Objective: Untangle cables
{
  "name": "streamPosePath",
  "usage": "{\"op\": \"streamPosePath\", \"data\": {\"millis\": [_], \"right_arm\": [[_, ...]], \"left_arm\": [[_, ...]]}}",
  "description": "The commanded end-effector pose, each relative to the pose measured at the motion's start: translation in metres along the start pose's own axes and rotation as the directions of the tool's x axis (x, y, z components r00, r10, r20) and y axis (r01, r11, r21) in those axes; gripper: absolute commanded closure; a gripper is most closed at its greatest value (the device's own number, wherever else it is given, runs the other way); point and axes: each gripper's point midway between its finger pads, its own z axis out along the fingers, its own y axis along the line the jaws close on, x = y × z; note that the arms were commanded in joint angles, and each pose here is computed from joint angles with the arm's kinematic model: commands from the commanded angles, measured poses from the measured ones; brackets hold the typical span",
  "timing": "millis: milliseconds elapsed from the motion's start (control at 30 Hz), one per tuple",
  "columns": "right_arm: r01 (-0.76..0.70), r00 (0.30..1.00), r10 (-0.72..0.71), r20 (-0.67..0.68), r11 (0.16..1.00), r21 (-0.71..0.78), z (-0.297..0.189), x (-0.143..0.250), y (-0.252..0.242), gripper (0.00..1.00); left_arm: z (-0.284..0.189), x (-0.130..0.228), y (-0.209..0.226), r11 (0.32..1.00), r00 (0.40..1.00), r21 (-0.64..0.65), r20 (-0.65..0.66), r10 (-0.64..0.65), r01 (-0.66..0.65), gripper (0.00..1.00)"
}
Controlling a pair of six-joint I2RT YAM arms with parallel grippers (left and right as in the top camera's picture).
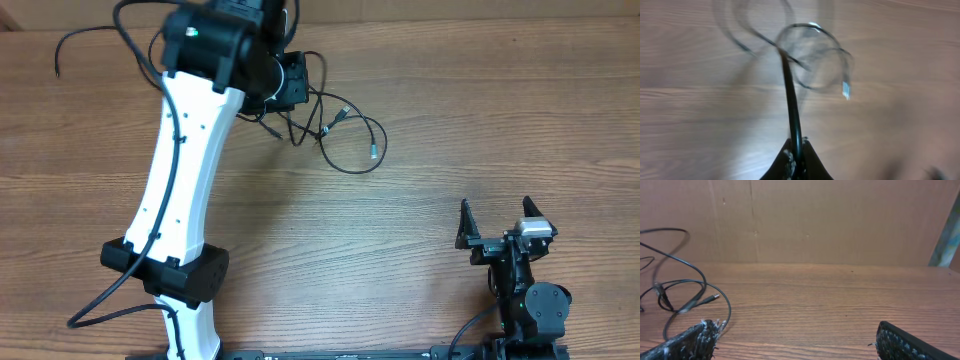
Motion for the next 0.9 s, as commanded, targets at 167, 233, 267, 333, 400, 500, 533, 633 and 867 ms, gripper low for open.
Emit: {"op": "streamPosePath", "data": {"millis": [167,233,267,333,400,500,533,633,867], "right_arm": [[-0.003,1.000,0.003,0.003,1.000,-0.003,0.000,0.002,0.001,0.00],[-0.003,1.000,0.003,0.003,1.000,-0.003,0.000,0.002,0.001,0.00],[-0.003,1.000,0.003,0.002,1.000,-0.003,0.000,0.002,0.001,0.00],[-0.003,1.000,0.003,0.002,1.000,-0.003,0.000,0.002,0.001,0.00],[-0.003,1.000,0.003,0.003,1.000,-0.003,0.000,0.002,0.001,0.00],[-0.003,1.000,0.003,0.002,1.000,-0.003,0.000,0.002,0.001,0.00],[-0.003,1.000,0.003,0.003,1.000,-0.003,0.000,0.002,0.001,0.00],[-0.003,1.000,0.003,0.003,1.000,-0.003,0.000,0.002,0.001,0.00],[-0.003,1.000,0.003,0.003,1.000,-0.003,0.000,0.002,0.001,0.00]], "left_arm": [[0.011,-0.030,0.089,0.925,0.985,-0.353,0.140,-0.097,0.141,0.85],[0.020,-0.029,0.102,0.913,0.983,-0.372,0.127,-0.130,0.169,0.87],[0.023,-0.027,0.106,0.907,0.981,-0.380,0.121,-0.149,0.184,0.85],[0.028,-0.023,0.112,0.901,0.980,-0.386,0.104,-0.172,0.199,0.78],[0.036,-0.022,0.108,0.916,0.981,-0.352,0.081,-0.178,0.195,0.76],[0.051,-0.025,0.072,0.987,1.000,-0.160,0.000,0.015,-0.015,0.72],[0.054,-0.026,0.054,0.991,0.994,-0.065,-0.012,0.113,-0.113,0.66],[0.059,-0.027,0.023,0.970,0.972,0.064,0.011,0.234,-0.234,0.51],[0.097,-0.032,0.001,0.956,0.959,0.075,0.055,0.279,-0.282,0.48]]}}
